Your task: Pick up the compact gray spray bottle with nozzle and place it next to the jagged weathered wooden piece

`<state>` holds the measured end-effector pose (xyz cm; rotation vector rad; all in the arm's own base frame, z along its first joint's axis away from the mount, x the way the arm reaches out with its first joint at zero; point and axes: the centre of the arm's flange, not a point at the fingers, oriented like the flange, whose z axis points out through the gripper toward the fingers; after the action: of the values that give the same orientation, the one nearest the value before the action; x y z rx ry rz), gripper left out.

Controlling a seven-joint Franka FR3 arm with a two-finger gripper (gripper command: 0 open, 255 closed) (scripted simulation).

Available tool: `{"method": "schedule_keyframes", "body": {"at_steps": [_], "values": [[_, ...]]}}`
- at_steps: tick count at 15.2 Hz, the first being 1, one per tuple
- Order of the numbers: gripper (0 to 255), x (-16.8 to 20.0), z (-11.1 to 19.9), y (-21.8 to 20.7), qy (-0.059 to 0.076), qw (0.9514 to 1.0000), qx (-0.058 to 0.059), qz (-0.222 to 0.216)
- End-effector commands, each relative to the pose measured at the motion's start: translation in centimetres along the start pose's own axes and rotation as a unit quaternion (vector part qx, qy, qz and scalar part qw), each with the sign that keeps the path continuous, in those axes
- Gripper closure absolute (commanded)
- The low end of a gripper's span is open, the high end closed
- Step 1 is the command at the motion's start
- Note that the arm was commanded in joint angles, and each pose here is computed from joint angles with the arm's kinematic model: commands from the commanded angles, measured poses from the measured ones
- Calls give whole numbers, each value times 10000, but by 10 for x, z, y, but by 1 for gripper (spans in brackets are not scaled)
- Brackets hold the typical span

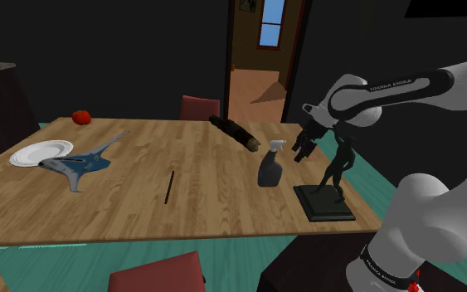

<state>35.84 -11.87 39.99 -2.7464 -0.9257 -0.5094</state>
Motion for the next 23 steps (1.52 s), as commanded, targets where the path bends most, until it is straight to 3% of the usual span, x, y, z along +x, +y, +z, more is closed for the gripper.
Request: {"method": "schedule_keyframes", "body": {"at_steps": [1, 6, 14, 21, 22, 23], "values": [[0, -4, 23, 19, 210, 9988, 59, -447], [0, 3, 72, 58, 683, 9880, 267, -1360], [0, 8, 112, 55, 683, 9880, 267, -1360], [0, 8, 112, 55, 683, 9880, 267, -1360], [255, 8, 112, 55, 683, 9880, 267, -1360], [255, 9, 112, 55, 683, 9880, 267, -1360]]}}
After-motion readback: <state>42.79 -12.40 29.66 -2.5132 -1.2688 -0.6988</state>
